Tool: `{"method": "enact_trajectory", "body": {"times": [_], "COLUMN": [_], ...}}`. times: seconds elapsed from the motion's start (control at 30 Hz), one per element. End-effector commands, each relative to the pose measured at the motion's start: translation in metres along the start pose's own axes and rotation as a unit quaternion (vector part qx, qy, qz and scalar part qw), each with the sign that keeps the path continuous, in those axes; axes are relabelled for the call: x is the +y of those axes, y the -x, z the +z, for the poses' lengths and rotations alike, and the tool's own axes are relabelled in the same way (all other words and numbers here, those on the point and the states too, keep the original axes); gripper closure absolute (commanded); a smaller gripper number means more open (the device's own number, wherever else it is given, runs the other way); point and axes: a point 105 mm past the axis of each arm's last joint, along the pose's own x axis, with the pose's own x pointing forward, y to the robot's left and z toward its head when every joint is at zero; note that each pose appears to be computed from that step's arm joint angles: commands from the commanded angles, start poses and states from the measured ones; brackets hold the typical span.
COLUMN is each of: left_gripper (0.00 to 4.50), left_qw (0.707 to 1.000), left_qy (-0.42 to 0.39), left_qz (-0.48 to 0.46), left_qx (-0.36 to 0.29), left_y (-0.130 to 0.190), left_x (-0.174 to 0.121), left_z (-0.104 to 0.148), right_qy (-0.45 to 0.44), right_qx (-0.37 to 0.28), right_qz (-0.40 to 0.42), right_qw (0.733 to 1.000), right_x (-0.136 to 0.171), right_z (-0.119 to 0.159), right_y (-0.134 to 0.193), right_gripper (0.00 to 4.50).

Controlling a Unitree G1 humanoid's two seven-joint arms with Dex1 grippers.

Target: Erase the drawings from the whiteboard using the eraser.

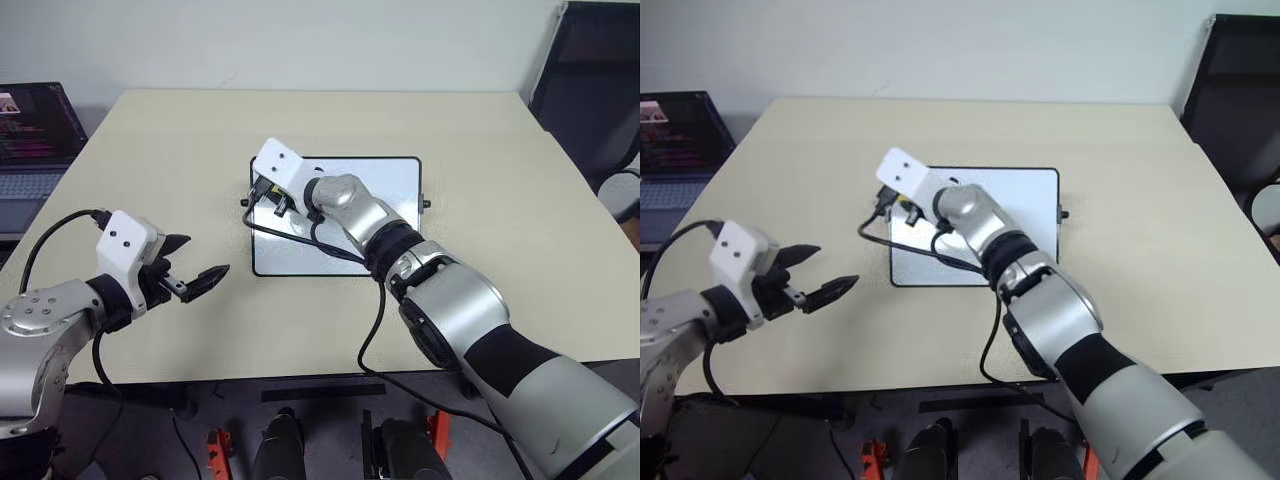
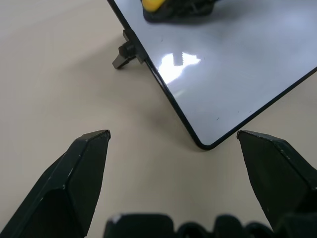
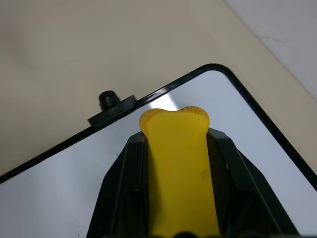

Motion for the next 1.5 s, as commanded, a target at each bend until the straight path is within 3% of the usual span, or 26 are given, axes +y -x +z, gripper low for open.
{"method": "enact_trajectory", "body": {"times": [0.03,0.17,0.3,0.57,0.7,0.97,1.1,1.2,1.33,1.5], "left_gripper": [0.0,0.0,0.0,0.0,0.0,0.0,0.0,0.0,0.0,0.0], "left_qw": [1.0,1.0,1.0,1.0,1.0,0.998,0.997,0.995,0.994,0.991], "left_qy": [-0.022,-0.022,-0.022,-0.02,-0.019,-0.022,-0.031,-0.034,-0.035,-0.044], "left_qz": [0.004,0.001,-0.002,-0.008,-0.014,-0.038,-0.057,-0.069,-0.085,-0.111], "left_qx": [-0.012,-0.013,-0.013,-0.016,-0.019,-0.034,-0.051,-0.061,-0.06,-0.067], "left_y": [0.003,0.002,0.001,-0.002,-0.006,-0.015,-0.019,-0.02,-0.028,-0.041], "left_x": [0.001,0.0,0.0,-0.001,-0.001,-0.005,-0.012,-0.016,-0.017,-0.021], "left_z": [0.011,0.011,0.011,0.012,0.012,0.018,0.024,0.027,0.029,0.036], "right_qy": [0.01,0.011,0.011,0.042,0.057,-0.043,-0.097,-0.115,-0.126,-0.094], "right_qx": [0.016,-0.018,-0.019,0.039,0.042,-0.072,-0.119,-0.124,-0.098,-0.133], "right_qz": [0.021,-0.079,-0.111,0.011,0.034,-0.045,-0.052,-0.058,-0.131,-0.16], "right_qw": [1.0,0.997,0.994,0.998,0.997,0.995,0.987,0.984,0.978,0.974], "right_x": [0.022,-0.012,-0.024,0.013,0.02,-0.026,-0.036,-0.029,-0.03,-0.032], "right_z": [-0.006,0.011,0.013,-0.023,-0.032,-0.004,-0.009,-0.02,-0.044,-0.018], "right_y": [-0.008,-0.002,0.002,-0.003,-0.002,0.017,0.041,0.066,0.094,0.092], "right_gripper": [3.3,3.3,3.3,3.3,3.3,3.3,3.3,3.3,3.3,3.3]}}
